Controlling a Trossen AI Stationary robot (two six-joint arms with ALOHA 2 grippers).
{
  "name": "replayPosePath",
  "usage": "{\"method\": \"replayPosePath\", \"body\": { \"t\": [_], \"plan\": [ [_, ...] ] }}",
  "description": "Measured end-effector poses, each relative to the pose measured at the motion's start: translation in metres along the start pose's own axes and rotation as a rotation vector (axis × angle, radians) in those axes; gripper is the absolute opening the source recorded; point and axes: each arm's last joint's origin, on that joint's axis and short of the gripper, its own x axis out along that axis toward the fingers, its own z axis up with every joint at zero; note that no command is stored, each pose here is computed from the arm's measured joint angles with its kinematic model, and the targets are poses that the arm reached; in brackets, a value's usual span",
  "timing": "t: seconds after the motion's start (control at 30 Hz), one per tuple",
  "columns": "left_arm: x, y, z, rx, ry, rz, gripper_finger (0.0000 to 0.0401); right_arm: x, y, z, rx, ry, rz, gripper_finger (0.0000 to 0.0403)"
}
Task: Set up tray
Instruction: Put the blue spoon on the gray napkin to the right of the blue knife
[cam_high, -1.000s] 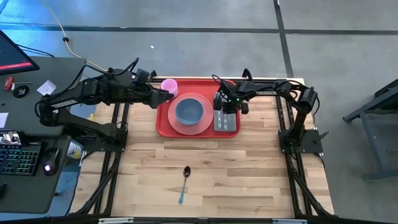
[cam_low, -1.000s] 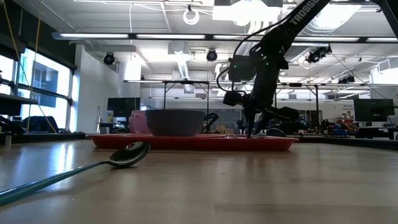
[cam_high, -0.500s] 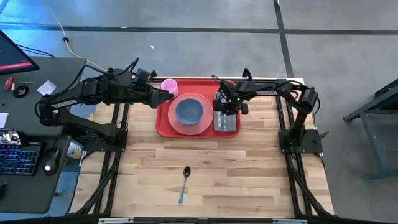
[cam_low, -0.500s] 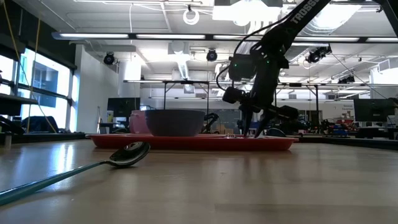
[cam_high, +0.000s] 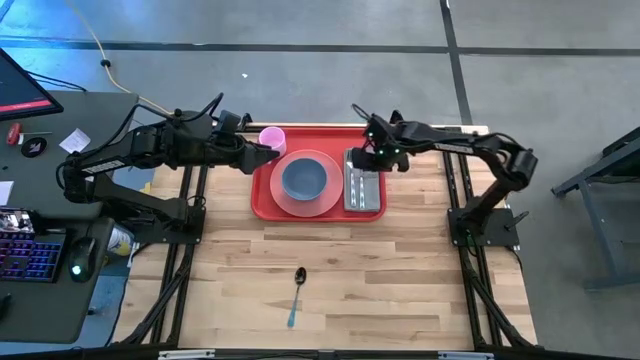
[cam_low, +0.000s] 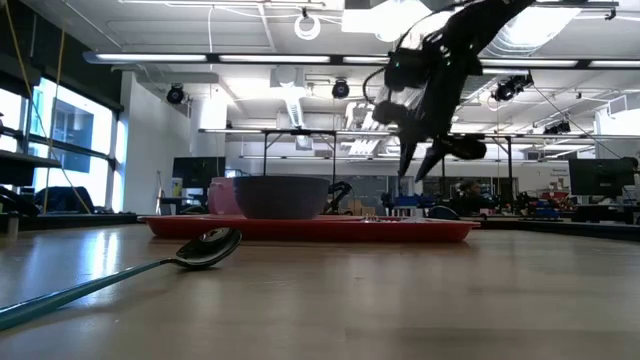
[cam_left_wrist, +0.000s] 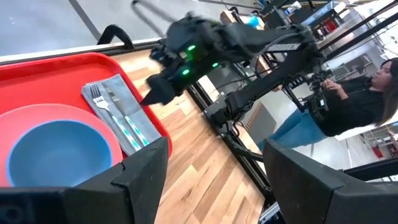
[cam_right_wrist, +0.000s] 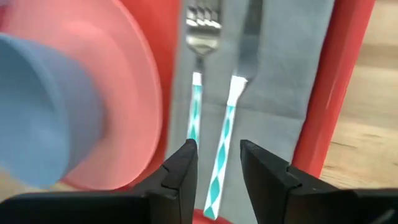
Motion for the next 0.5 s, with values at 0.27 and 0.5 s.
{"method": "replayPosePath", "body": {
  "t": [0.27,0.5],
  "plan": [
    [0.001,0.009,-0.008,0.012,0.081,0.096,0.0292,-0.048,0.009,-0.017,-0.131,-0.103,0.115,0.0113],
    [0.005,0.013,-0.017,-0.018,0.160,0.162,0.0292,-0.072,0.017,-0.039,-0.323,-0.134,0.193,0.0113]
  ]
}}
